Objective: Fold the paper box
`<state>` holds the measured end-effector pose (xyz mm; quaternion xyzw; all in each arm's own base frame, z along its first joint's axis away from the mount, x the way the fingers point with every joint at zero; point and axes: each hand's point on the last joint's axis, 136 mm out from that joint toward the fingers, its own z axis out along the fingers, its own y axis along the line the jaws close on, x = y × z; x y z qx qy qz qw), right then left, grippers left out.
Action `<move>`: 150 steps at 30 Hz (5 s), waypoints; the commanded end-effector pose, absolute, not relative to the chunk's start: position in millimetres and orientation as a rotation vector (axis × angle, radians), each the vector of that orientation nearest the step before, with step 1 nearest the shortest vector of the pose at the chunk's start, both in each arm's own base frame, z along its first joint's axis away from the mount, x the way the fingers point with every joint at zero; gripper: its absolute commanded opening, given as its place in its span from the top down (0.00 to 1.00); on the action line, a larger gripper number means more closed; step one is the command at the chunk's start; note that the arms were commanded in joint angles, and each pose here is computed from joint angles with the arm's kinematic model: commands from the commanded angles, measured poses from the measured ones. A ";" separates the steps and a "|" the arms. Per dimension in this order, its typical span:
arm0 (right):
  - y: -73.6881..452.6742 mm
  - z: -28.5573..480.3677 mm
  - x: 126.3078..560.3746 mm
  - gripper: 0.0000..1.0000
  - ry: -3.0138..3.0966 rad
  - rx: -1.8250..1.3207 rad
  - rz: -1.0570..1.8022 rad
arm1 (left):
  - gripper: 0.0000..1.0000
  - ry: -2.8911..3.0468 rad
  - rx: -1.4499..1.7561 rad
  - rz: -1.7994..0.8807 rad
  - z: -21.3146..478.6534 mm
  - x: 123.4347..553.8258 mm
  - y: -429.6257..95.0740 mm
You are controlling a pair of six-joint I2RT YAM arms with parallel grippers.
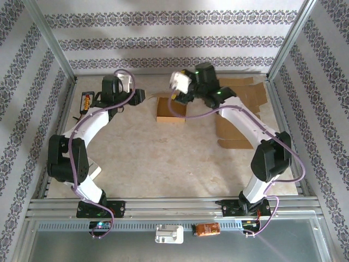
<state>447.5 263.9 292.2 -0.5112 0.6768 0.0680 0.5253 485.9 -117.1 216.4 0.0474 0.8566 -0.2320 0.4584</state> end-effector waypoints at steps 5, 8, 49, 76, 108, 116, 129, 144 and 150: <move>171.5 277.9 505.7 0.28 2.252 0.059 1.044 | 0.55 2.333 -0.314 -0.749 193.0 511.5 -83.0; 161.2 245.3 516.3 0.29 2.340 0.266 1.176 | 0.54 2.400 -0.354 -0.869 182.8 522.2 -93.4; 117.4 165.1 440.6 0.17 2.068 -0.912 0.316 | 0.17 1.654 0.930 -0.444 160.8 455.9 -126.8; 234.8 152.8 524.5 0.67 1.434 -1.386 0.396 | 0.00 1.663 0.938 -0.154 155.1 417.7 -141.3; 251.0 156.5 512.8 0.93 1.477 -1.428 0.461 | 0.38 1.617 0.799 -0.172 172.1 442.7 -150.4; 250.8 157.3 513.6 0.93 1.511 -1.411 0.460 | 0.87 1.669 0.774 -0.215 170.5 445.9 -151.7; 244.2 167.7 507.3 1.00 1.991 -1.027 0.387 | 1.00 1.903 0.382 -0.362 174.2 473.6 -143.7; 264.4 145.0 485.5 1.00 2.341 -0.322 0.606 | 1.00 2.005 0.131 -0.576 134.3 465.9 -182.0; 271.0 134.2 466.7 1.00 2.359 -0.323 0.555 | 1.00 2.021 0.047 -0.700 119.5 459.8 -193.7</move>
